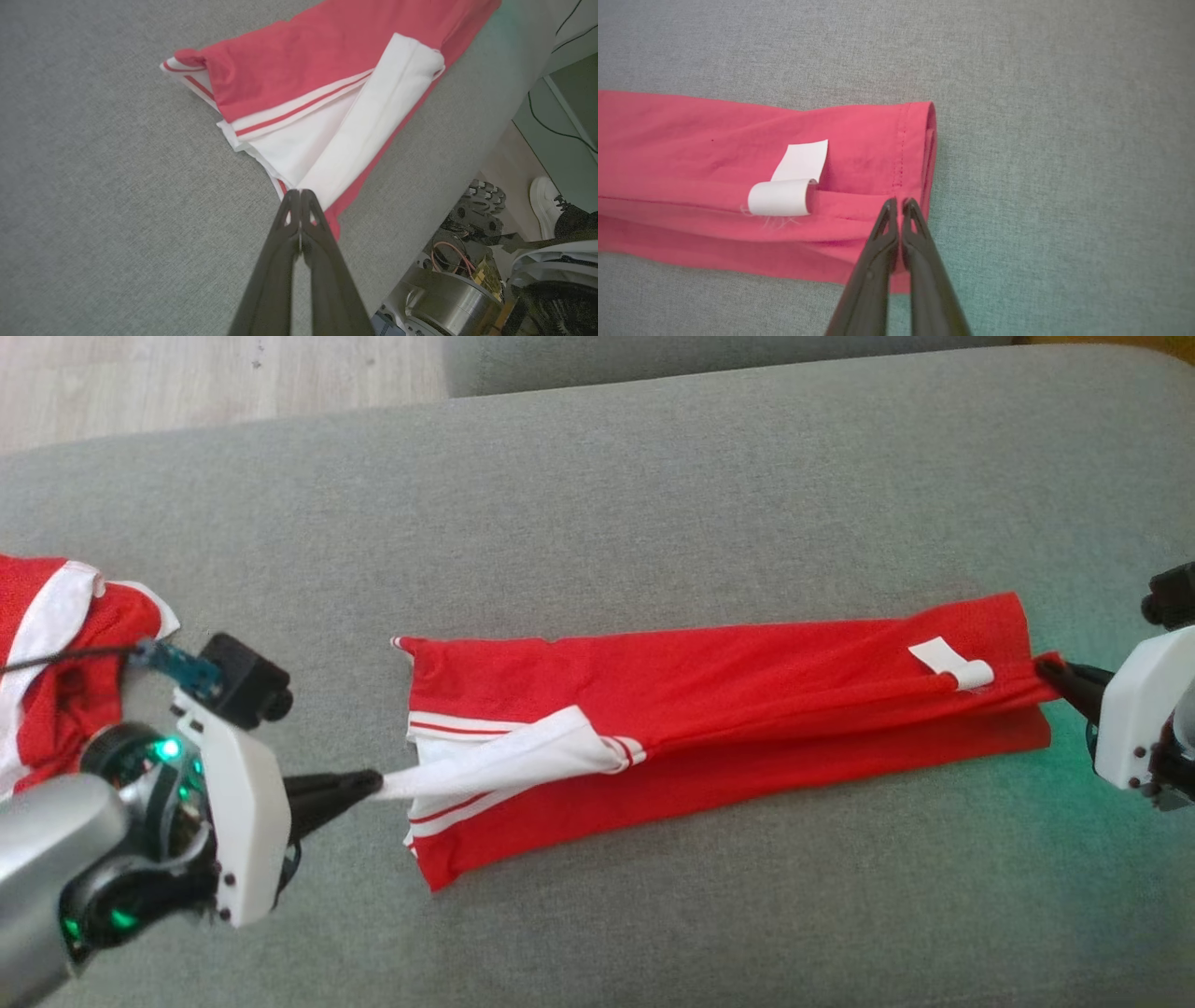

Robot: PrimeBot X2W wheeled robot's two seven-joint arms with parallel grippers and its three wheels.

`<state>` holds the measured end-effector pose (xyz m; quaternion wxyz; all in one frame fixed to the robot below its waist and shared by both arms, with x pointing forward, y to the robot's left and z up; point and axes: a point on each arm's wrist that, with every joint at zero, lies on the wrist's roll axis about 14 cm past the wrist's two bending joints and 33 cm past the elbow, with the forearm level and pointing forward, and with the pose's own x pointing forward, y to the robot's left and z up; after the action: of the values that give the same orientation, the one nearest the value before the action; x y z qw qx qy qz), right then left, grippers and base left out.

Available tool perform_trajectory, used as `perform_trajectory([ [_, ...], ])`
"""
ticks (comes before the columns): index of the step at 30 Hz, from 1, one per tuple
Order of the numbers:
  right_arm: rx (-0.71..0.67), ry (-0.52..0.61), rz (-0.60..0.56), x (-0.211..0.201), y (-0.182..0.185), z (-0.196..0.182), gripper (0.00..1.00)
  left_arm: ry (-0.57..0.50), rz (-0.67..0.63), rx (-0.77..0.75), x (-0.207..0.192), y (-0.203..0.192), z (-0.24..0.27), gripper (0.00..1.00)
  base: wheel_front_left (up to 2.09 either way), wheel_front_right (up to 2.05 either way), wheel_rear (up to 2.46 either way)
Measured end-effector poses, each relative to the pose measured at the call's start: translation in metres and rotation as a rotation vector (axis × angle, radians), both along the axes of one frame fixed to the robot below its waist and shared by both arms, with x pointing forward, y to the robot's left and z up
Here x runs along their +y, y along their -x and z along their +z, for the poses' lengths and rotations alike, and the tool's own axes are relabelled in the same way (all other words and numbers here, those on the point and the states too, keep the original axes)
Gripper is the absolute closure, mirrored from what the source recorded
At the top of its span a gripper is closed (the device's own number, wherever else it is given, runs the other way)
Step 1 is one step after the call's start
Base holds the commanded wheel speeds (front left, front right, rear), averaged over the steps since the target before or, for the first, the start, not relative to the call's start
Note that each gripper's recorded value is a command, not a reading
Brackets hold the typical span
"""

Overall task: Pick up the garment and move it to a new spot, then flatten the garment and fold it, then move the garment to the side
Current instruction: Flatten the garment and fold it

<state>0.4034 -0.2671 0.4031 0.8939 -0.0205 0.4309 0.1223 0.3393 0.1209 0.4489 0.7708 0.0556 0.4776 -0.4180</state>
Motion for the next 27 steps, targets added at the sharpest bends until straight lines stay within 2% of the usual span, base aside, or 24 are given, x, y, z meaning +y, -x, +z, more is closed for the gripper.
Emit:
perform_trajectory([
  [9,0.089,-0.03,-0.021,-0.001,0.019,-0.008,1.0,-0.013,-0.014,0.034,-0.006,0.009,-0.021,1.0,0.0,0.0,0.0],
  [10,0.1,-0.038,-0.031,-0.002,0.022,-0.009,0.68,-0.008,-0.013,0.025,-0.007,0.008,-0.022,0.73,0.0,0.0,0.0],
  [11,0.108,-0.045,-0.04,-0.002,0.023,-0.008,0.0,-0.005,-0.01,0.019,-0.009,0.008,-0.023,0.31,0.0,0.0,0.0],
  [12,0.116,-0.052,-0.047,-0.003,0.025,-0.008,0.0,-0.003,-0.001,0.016,-0.01,0.008,-0.024,0.0,0.0,0.0,0.0],
  [18,0.175,-0.096,-0.129,-0.014,0.042,-0.012,0.0,0.039,0.067,-0.056,-0.012,-0.004,-0.018,0.0,0.0,0.0,0.0],
  [22,0.148,-0.161,-0.19,-0.018,0.04,0.001,0.0,0.139,0.141,-0.192,-0.018,-0.029,0.009,0.0,0.0,0.0,0.0],
  [24,0.094,-0.175,-0.196,-0.019,0.034,0.011,0.0,0.189,0.199,-0.278,-0.017,-0.042,0.022,0.0,0.0,0.0,0.0],
  [27,-0.072,-0.228,-0.2,-0.013,0.012,0.039,0.0,0.274,0.324,-0.414,-0.011,-0.064,0.042,0.0,0.0,0.0,0.0],
])
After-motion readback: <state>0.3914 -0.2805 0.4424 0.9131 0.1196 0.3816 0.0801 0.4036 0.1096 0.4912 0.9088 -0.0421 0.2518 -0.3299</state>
